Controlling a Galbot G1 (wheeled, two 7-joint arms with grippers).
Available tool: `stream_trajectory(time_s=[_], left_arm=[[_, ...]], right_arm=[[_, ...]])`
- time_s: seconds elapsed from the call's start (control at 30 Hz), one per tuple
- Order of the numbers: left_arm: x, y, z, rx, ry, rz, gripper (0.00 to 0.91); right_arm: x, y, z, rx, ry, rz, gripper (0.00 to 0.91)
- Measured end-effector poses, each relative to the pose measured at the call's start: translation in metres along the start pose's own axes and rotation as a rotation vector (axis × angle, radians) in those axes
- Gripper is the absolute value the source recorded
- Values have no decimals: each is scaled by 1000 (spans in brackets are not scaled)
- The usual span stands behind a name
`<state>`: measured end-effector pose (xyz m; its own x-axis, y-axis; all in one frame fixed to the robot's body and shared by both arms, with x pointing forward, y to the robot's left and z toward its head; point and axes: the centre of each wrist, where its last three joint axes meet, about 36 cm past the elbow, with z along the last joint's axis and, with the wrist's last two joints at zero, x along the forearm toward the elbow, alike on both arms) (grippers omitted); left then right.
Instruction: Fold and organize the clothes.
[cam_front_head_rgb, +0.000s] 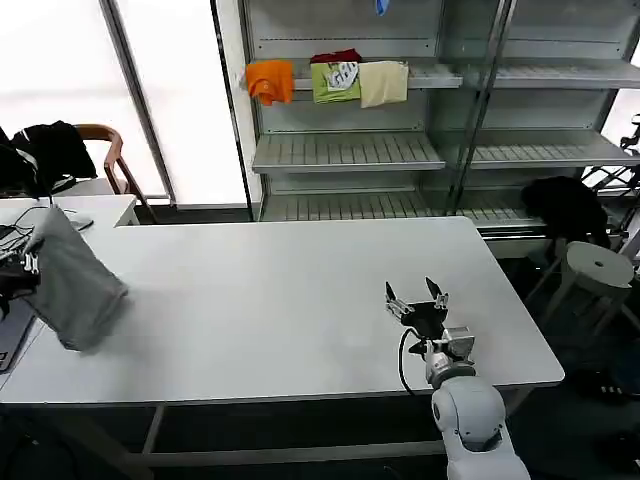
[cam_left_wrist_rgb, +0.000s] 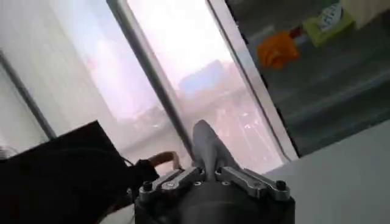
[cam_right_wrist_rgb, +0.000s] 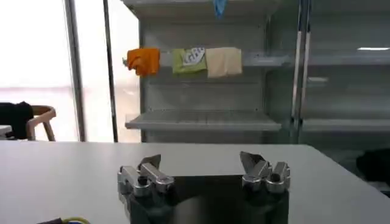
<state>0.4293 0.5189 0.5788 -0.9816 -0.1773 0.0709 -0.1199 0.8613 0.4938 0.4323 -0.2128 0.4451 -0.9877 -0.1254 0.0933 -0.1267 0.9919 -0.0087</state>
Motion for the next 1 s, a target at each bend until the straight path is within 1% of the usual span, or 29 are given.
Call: stream_trajectory(time_s=[0.1,0.17,0.3,0.47,0.57,0.7,1.0], left_arm=[[5,-9,-14,-51,-38,5,20],[7,-28,-13,-78,-48,28,20],[9,-85,10,-119,-37,84,20],[13,-169,48,-132,-9,166,20],[19,-213,55,-115,-12,216,20],[26,-255,48,-77,-35,265,20],[35,-332,8,103,-62,350,20]], right_arm=[[2,-2,3,4,2,6,907],[3,-4,7,5,7,14,907],[7,-8,12,9,15,29,907],[12,-16,17,15,27,49,907],[13,-20,18,18,32,62,907],[12,-20,20,14,34,66,907],[9,-16,20,8,35,64,907]])
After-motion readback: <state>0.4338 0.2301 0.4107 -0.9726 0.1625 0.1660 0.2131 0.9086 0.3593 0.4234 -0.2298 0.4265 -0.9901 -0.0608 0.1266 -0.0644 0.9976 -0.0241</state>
